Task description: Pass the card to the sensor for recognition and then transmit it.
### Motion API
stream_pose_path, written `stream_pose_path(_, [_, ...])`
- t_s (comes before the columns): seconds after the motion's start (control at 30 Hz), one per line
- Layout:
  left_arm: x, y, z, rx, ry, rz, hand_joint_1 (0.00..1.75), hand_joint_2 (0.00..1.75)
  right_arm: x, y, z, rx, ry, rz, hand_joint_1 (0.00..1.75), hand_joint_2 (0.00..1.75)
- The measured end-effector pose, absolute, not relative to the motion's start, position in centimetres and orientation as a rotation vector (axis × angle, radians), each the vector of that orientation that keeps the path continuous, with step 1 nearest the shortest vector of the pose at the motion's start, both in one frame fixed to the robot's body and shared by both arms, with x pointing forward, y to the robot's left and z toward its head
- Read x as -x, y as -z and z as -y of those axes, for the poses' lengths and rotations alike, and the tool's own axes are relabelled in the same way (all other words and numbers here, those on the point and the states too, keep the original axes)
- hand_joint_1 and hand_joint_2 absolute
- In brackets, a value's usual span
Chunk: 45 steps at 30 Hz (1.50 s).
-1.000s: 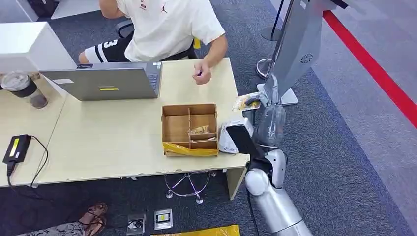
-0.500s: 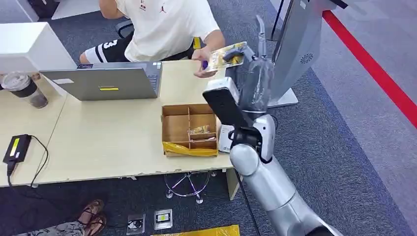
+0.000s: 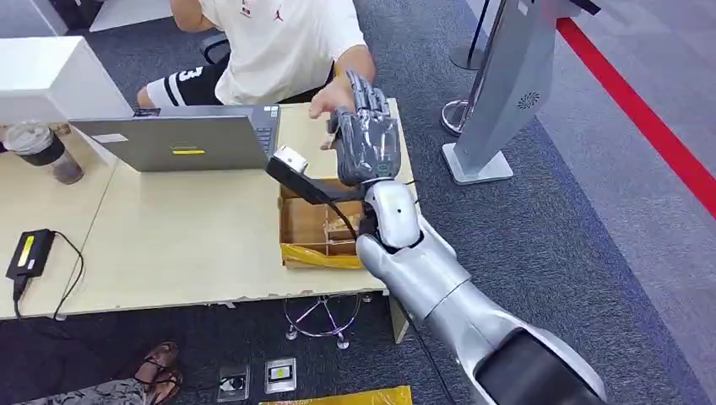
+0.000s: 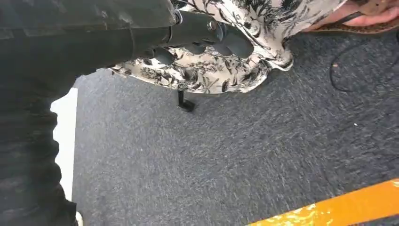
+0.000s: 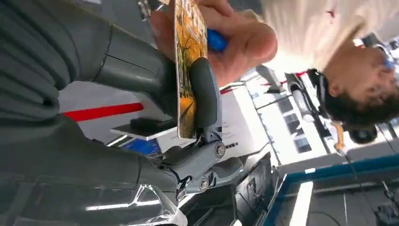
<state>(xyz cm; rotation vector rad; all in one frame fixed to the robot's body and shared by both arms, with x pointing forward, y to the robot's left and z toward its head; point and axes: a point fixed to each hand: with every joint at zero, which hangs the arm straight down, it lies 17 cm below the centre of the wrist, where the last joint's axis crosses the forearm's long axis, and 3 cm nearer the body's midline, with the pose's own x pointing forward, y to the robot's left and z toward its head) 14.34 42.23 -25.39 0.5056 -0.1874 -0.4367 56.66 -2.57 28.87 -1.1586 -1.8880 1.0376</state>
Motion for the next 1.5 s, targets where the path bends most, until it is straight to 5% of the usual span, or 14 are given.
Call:
stream_pose_path(0.3, [-13.8, 25.7, -41.4, -0.499, 0.436, 0.182, 0.0, 1.75, -57.3, -25.8, 2.2, 1.223, -1.192, 1.791, 1.75, 1.75])
stream_pose_path(0.33, [-13.7, 25.7, -41.3, -0.498, 0.436, 0.182, 0.0, 1.75, -57.3, -25.5, 2.2, 1.225, -1.2, 1.784, 0.45, 1.75])
stream_pose_path(0.37, [-13.7, 25.7, -41.3, -0.498, 0.435, 0.181, 0.0, 1.75, -57.3, -25.3, 2.2, 1.225, -1.206, 1.781, 0.0, 1.75])
stream_pose_path(1.17, [-12.7, 26.0, -40.7, -0.498, 0.412, 0.156, 0.0, 1.75, -55.5, -27.2, 0.9, 1.093, -1.077, 1.968, 0.02, 1.75])
stream_pose_path(1.5, [-11.1, 26.0, -41.3, -0.512, 0.379, 0.072, 0.0, 1.75, -51.8, -31.4, 0.5, 0.975, -0.892, 2.143, 0.42, 1.75])
